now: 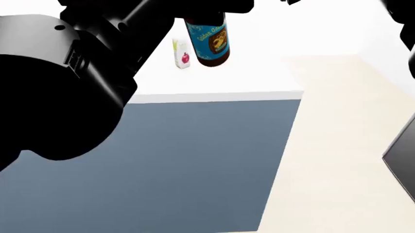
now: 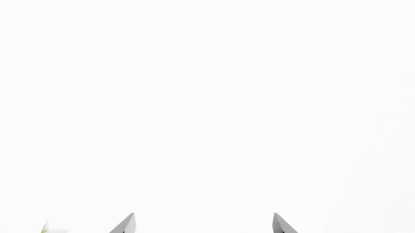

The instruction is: Move the drinks to the dining counter.

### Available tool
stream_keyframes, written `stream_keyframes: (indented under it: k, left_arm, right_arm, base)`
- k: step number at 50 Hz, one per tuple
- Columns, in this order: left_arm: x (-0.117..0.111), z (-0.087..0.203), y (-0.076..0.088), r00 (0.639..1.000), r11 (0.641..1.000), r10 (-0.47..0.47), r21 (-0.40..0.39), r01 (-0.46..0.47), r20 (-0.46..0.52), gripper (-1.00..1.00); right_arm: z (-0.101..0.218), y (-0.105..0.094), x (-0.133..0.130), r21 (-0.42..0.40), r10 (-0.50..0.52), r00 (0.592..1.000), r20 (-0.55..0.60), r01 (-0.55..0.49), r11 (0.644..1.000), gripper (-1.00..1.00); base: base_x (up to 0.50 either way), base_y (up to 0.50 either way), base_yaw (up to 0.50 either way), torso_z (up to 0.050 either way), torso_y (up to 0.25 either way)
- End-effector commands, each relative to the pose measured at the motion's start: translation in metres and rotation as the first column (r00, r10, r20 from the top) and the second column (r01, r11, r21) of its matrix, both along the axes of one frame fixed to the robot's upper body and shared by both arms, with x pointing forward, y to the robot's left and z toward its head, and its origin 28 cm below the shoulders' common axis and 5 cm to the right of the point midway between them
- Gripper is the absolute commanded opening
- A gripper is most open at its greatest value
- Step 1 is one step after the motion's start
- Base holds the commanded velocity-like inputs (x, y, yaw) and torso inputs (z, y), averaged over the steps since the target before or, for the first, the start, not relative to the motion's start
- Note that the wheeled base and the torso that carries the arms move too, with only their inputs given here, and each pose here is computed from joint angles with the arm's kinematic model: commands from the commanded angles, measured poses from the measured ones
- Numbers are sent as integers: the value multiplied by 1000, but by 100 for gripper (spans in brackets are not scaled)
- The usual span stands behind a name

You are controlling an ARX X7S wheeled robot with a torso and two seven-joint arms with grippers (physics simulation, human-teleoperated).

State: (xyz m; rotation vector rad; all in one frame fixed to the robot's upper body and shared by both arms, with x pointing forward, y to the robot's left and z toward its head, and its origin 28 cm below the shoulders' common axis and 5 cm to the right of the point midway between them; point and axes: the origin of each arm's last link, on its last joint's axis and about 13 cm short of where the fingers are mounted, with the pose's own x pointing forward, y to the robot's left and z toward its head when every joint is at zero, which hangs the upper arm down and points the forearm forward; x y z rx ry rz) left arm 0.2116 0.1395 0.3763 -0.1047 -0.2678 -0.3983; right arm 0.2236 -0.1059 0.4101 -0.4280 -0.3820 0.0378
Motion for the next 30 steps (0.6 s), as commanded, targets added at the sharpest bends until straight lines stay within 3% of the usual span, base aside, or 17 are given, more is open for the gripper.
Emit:
stream_keyframes:
  k: [1,25,28,30]
  left_arm:
    - [0,2,0,1000,1000,2,-14,-2,6,-100]
    - [0,2,1,1000,1000,4,-13,-4,9,-100]
    - [0,2,1,1000,1000,5,-13,-5,8,-100]
    - [0,2,1,1000,1000,5,-13,-4,9,-100]
  right_arm:
    - [-1,0,0,-14,-2,1000,-6,2,1000,100]
    - [-1,1,0,-15,-1,1000,5,1,1000,100]
    - [-3,0,1,68,10,1000,10,-11,998,100]
    - [-4,0,2,43,-13,1000,-14,14,999,100]
  base:
    - [-479,322,0,0,0]
    - [-478,323,0,0,1]
    - [-316,218,0,0,3]
    - [0,0,0,0,0]
